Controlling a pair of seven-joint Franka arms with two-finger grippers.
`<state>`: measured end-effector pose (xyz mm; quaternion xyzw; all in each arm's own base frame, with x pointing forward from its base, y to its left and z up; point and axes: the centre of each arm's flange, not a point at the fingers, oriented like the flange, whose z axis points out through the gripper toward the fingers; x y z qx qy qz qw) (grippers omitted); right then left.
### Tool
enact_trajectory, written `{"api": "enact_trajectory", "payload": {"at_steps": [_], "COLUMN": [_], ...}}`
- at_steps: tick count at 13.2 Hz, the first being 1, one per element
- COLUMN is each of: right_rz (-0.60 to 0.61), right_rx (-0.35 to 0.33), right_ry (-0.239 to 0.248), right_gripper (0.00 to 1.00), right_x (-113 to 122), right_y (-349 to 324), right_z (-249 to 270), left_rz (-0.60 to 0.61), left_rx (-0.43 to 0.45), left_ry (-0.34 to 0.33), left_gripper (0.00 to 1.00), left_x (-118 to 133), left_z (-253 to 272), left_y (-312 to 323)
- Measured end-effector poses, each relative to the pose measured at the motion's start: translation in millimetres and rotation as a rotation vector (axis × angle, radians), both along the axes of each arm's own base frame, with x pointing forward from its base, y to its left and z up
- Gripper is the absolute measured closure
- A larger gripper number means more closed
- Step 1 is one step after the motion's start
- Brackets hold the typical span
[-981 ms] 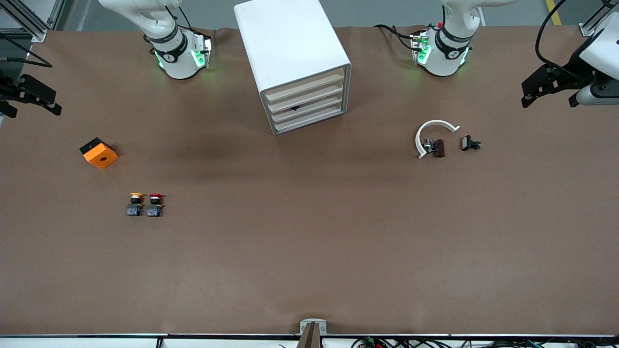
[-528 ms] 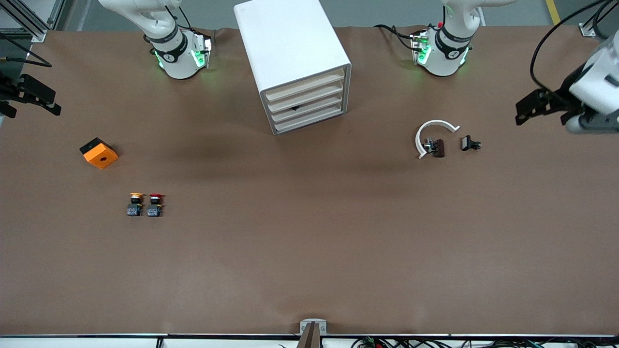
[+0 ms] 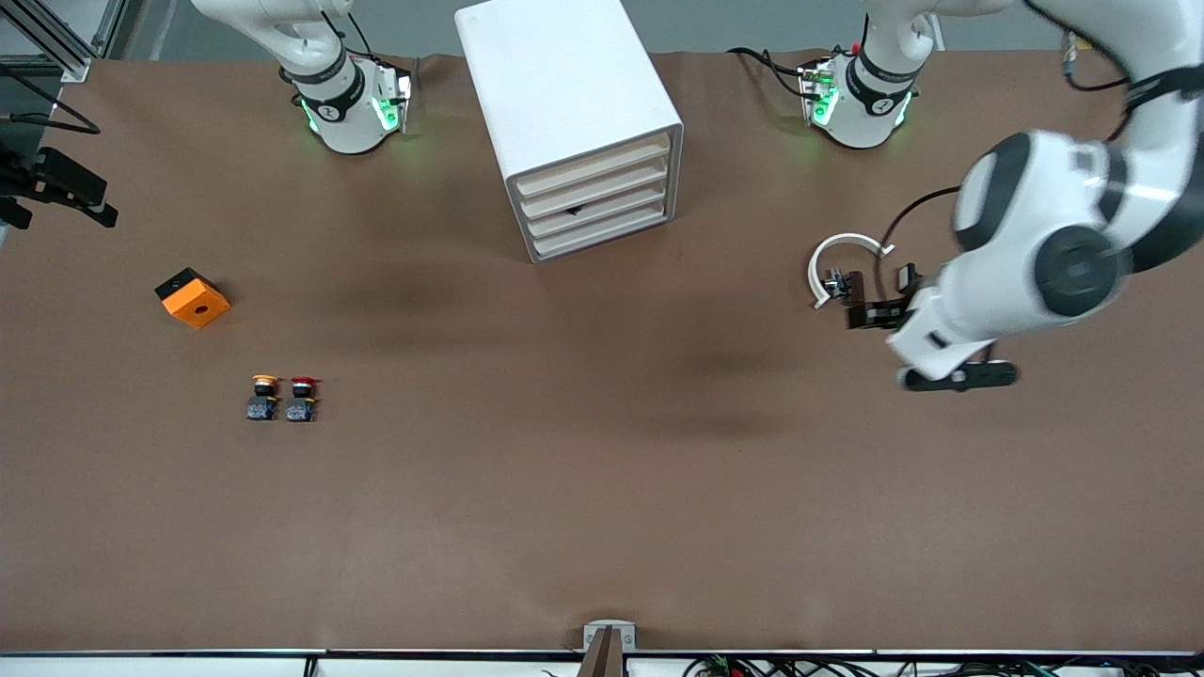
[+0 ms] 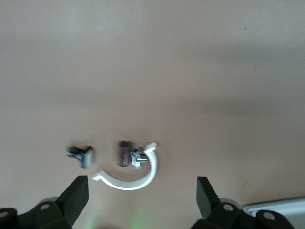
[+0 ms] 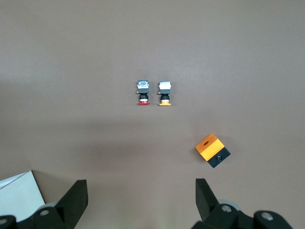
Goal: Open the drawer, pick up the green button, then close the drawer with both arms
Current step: 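Move the left gripper toward the white cabinet's drawer front, then grasp the drawer handle of the white cabinet with the left gripper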
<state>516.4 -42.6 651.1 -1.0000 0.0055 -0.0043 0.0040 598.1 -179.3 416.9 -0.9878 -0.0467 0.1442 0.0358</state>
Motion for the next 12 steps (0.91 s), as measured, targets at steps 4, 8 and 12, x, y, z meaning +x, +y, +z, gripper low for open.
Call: {"api": "enact_trajectory", "payload": {"at_steps": [4, 8, 12], "right_rz": [-0.017, -0.019, -0.021], "right_rx": [0.003, 0.009, 0.010], "right_ry": [-0.002, -0.003, -0.003], "right_gripper": [0.00, 0.00, 0.00], "right_x": [0.2, 0.3, 0.3], "right_y": [0.2, 0.7, 0.1], "right_z": [0.1, 0.1, 0.1], "left_rz": [0.105, 0.516, 0.952], "left_rx": [0.089, 0.143, 0.285], "left_ry": [0.090, 0.239, 0.383], "left_gripper": [0.00, 0.00, 0.00], "left_x": [-19.1, -39.9, -56.2], "left_z": [-92.2, -149.6, -179.1], "left_y": [-77.6, -122.2, -149.5]}}
